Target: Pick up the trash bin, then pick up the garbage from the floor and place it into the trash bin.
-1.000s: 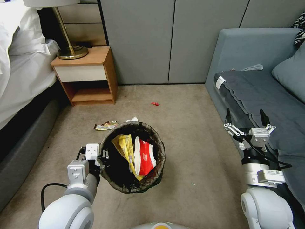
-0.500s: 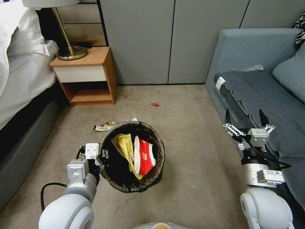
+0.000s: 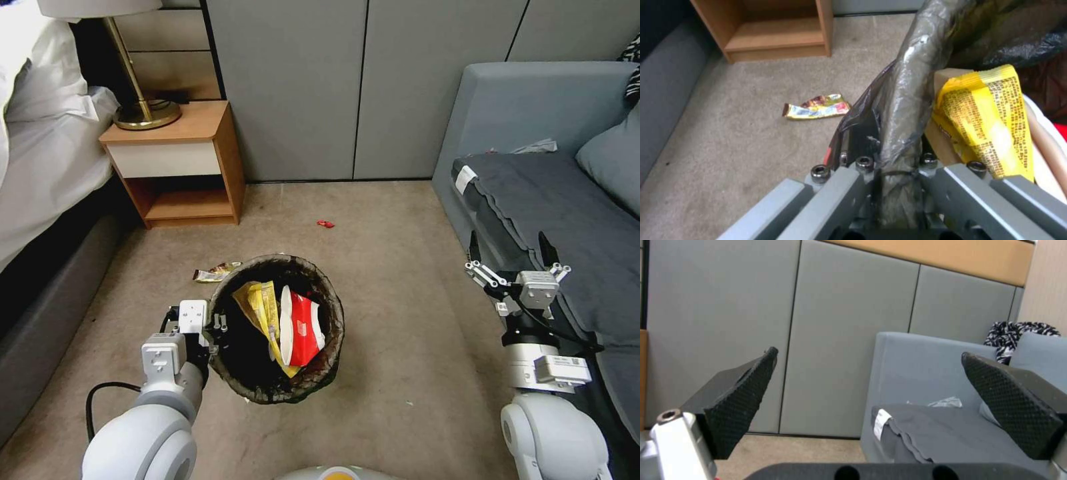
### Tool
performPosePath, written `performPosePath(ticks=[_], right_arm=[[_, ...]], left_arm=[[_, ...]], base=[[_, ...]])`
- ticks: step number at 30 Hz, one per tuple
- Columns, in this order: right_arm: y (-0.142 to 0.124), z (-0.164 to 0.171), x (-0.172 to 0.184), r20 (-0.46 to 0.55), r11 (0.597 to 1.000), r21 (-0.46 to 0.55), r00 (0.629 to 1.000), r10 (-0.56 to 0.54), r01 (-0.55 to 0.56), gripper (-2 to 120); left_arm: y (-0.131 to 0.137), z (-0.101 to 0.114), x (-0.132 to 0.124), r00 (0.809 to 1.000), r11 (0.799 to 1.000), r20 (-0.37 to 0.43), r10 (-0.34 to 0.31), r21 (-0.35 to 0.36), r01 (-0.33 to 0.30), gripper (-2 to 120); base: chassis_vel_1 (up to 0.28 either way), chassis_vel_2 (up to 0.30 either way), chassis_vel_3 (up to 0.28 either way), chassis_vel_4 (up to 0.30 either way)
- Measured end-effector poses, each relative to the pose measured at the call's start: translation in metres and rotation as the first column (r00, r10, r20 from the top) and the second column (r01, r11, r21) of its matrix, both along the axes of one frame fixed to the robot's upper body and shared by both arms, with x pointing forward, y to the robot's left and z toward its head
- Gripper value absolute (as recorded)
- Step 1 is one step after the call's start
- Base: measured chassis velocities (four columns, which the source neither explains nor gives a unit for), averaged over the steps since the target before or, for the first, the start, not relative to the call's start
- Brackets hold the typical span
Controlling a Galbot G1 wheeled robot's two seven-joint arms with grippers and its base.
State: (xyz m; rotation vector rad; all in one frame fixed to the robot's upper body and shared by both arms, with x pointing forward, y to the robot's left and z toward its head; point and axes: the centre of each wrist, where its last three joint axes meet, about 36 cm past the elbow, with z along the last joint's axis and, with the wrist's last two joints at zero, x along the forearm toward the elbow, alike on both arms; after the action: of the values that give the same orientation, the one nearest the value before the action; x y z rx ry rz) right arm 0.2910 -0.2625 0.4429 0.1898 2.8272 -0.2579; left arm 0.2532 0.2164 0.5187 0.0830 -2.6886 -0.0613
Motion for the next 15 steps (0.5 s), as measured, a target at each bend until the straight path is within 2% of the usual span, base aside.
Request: performPosePath(ticks=[15], right_arm=[[0.002, -0.0022, -0.0008, -0.003, 1.0, -0.01, 1.0, -0.013, 0.013, 100]], left_arm=[[-0.0007, -0.0009, -0.0001, 1.0, 1.0, -0.004, -0.01, 0.003, 0.01, 0]], base=[[-0.082, 0.084, 0.08, -0.086]])
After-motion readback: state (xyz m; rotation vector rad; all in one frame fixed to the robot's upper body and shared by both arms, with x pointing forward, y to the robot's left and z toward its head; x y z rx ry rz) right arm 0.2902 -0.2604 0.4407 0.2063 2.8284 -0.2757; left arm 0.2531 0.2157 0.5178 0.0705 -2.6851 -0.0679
